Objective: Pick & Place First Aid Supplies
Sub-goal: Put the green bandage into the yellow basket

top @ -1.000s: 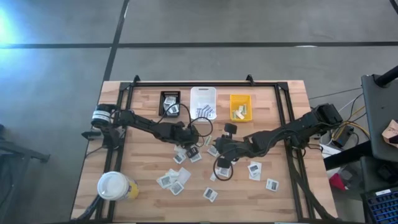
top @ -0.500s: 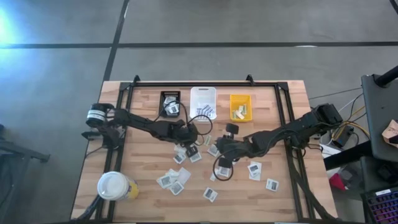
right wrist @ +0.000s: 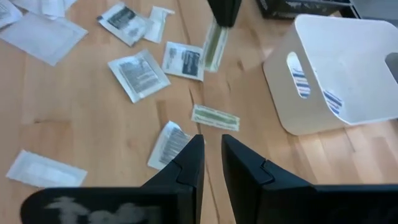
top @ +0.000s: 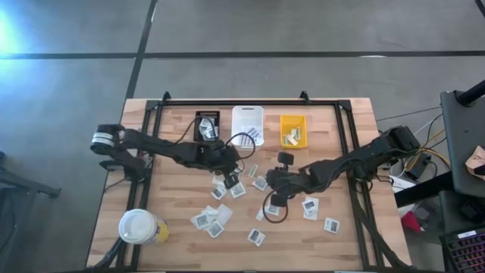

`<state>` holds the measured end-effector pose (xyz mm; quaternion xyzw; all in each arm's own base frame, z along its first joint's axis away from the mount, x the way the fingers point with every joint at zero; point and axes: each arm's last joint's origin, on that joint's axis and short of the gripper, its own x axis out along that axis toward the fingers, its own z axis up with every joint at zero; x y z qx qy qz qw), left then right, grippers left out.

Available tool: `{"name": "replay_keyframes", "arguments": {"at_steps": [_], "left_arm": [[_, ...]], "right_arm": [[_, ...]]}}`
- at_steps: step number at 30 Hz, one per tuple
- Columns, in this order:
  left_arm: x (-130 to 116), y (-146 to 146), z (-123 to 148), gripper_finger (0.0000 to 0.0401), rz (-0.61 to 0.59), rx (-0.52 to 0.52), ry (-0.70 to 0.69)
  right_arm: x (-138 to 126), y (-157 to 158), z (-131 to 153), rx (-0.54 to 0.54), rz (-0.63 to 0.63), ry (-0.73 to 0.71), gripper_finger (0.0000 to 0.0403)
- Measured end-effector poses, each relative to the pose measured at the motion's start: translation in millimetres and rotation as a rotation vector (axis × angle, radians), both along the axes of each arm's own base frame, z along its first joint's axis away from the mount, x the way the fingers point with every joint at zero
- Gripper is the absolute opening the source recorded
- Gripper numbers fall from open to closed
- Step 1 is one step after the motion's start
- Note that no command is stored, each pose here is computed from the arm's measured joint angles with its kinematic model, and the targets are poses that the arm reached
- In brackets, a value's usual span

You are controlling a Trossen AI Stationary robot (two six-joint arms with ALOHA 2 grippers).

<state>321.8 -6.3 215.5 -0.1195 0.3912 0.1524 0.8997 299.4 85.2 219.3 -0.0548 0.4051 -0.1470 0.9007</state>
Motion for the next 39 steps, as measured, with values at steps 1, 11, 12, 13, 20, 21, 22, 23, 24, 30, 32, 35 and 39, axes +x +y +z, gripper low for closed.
{"name": "replay_keyframes", "arguments": {"at_steps": [1, 11, 12, 13, 20, 21, 22, 23, 24, 30, 32, 35, 39], "left_arm": [[-0.8, 0.1, 2.7, 0.0000, -0.007, 0.008, -0.009], [-0.6, -3.0, 18.4, 0.0000, -0.060, 0.075, -0.128], [-1.0, -3.3, 16.8, 0.0000, -0.063, 0.077, -0.131], [-1.5, -3.6, 14.7, 0.0000, -0.065, 0.078, -0.134], [-4.8, -8.4, -0.3, 0.0000, -0.097, 0.092, -0.198], [-5.2, -9.7, -2.1, 0.0000, -0.104, 0.095, -0.212], [-5.7, -11.2, -3.8, 0.0000, -0.111, 0.098, -0.227], [-6.2, -12.7, -5.4, 0.0000, -0.119, 0.101, -0.242], [-6.5, -14.5, -6.6, 0.0000, -0.131, 0.108, -0.257], [-8.5, -25.0, -10.1, 0.0000, -0.200, 0.153, -0.346], [-8.7, -27.1, -10.0, 0.0000, -0.213, 0.161, -0.368], [-9.4, -30.5, -10.5, 0.0000, -0.255, 0.202, -0.369], [-8.5, -35.1, -7.4, 0.0000, -0.290, 0.237, -0.398]], "right_arm": [[-1.3, -0.6, 0.9, -0.003, -0.002, 0.004, 0.0052], [-10.2, -3.7, -10.1, 0.002, -0.033, 0.036, 0.0054], [-10.9, -3.9, -12.0, 0.006, -0.039, 0.036, 0.0054], [-11.6, -4.2, -13.8, 0.011, -0.045, 0.032, 0.0054], [-10.6, -3.7, -20.4, 0.043, -0.043, -0.025, 0.0054], [-9.8, -3.4, -19.9, 0.047, -0.042, -0.036, 0.0054], [-8.7, -3.0, -19.1, 0.051, -0.040, -0.049, 0.0054], [-7.5, -2.7, -18.2, 0.053, -0.036, -0.063, 0.0054], [-6.2, -2.7, -17.2, 0.057, -0.034, -0.079, 0.0054], [0.1, -4.5, -11.8, 0.073, -0.037, -0.146, 0.0059], [2.4, -5.8, -10.1, 0.090, -0.035, -0.168, 0.0070], [6.4, -7.4, -7.3, 0.128, -0.006, -0.197, 0.0090], [11.2, -9.8, -2.7, 0.131, 0.020, -0.244, 0.0116]]}}
